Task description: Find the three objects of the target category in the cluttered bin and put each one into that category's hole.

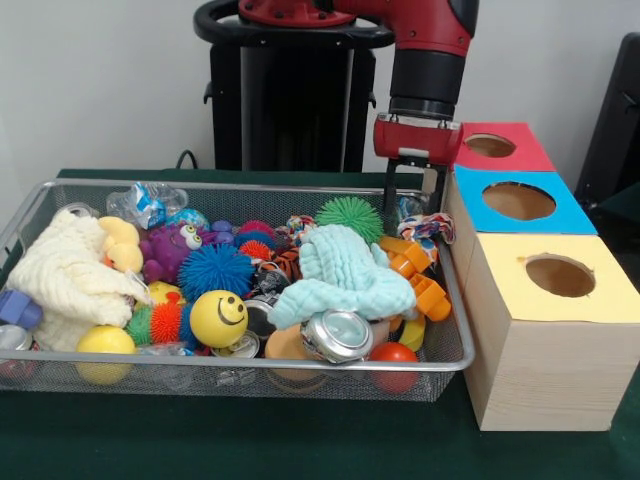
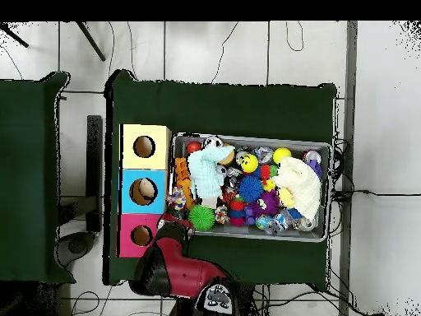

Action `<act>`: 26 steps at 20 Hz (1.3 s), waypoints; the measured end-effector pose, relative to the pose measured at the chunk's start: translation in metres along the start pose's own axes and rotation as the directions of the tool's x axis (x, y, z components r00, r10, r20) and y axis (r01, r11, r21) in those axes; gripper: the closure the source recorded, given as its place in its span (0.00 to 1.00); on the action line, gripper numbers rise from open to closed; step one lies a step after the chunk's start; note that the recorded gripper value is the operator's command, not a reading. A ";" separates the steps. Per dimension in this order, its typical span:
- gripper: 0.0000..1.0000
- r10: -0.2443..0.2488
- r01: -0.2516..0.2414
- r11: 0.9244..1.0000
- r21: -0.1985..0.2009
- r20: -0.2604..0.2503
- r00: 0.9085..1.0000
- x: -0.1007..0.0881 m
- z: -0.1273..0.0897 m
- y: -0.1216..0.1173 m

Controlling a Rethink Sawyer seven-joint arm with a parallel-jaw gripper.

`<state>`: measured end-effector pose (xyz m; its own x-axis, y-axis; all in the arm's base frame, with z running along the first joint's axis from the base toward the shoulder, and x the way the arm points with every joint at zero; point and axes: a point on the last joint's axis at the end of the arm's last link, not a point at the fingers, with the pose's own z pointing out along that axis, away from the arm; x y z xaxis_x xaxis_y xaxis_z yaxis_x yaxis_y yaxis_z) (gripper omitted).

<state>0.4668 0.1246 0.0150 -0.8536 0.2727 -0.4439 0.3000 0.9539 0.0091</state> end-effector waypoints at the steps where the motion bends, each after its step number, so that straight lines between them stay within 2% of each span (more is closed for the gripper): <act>1: 0.00 -0.001 0.001 1.000 -0.001 0.006 1.000 0.000 0.000 0.000; 7: 0.00 -0.013 0.015 1.000 -0.016 0.108 0.994 -0.006 0.005 0.004; 13: 0.00 -0.019 0.024 0.999 -0.025 0.177 0.984 -0.012 0.003 0.007; 21: 0.00 -0.024 0.029 0.999 -0.022 0.210 0.977 -0.012 0.004 0.008; 26: 0.00 -0.023 0.026 1.000 -0.011 0.208 0.978 -0.009 0.005 0.008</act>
<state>0.4795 0.1287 0.0144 -0.7530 0.2186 -0.6207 0.2734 0.9619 0.0071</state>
